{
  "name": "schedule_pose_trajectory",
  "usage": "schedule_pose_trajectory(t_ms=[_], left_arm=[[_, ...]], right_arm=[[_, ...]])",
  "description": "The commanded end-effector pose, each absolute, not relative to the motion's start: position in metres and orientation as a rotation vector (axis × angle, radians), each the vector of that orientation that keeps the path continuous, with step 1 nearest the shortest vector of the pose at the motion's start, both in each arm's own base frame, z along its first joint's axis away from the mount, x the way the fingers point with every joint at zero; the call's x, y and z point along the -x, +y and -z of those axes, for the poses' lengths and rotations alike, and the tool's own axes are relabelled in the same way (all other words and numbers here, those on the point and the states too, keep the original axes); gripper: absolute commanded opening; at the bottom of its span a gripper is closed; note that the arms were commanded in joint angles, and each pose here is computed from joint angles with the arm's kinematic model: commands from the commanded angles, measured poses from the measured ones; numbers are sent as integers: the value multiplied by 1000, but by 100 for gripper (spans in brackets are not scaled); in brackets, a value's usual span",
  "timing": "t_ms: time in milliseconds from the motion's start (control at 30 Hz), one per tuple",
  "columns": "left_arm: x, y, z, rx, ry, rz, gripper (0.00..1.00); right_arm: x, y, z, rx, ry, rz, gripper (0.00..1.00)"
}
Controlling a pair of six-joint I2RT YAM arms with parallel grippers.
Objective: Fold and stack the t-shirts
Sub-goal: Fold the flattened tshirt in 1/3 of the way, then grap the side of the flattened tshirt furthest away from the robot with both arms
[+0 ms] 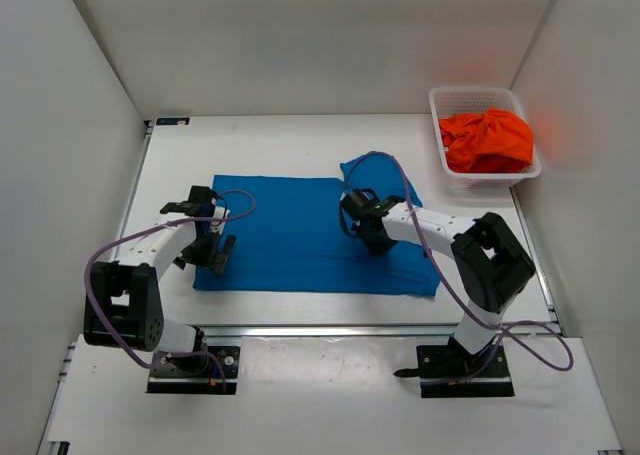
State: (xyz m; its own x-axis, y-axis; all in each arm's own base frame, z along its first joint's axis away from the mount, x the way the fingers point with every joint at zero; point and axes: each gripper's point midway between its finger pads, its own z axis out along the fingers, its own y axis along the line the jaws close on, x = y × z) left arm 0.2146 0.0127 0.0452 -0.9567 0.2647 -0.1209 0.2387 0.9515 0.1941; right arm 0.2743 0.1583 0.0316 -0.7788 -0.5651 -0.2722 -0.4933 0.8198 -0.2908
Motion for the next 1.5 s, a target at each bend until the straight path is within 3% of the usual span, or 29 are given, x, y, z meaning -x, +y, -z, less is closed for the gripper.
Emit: schedule_pose_trajectory(t_ms=[0,367,467,700,833,1100,1467], left_arm=[[-217,11,-46,-381,2932,-251,99],[-219,11,-48,-372,2926,-253,98],[-224,13,-54,-360,2906,-270,99],[-312,28,-126,-198,2601,-345,99],[-364,20,-143,-126,2465,-285,99],[-438,5,-118,118,2424,-77,98],[-511,31,-84,233,2404,-93,99]], right_arm=[[-306,175,-51,769,2562,303,17],[-326,218,-56,799,2532,227,32],[-341,219,-86,701,2505,161,36],[-429,223,-189,334,2330,-166,43],[-474,224,-169,179,2377,-230,45],[-553,162,-110,-136,2437,-65,54],[-588,134,-81,-247,2419,-16,56]])
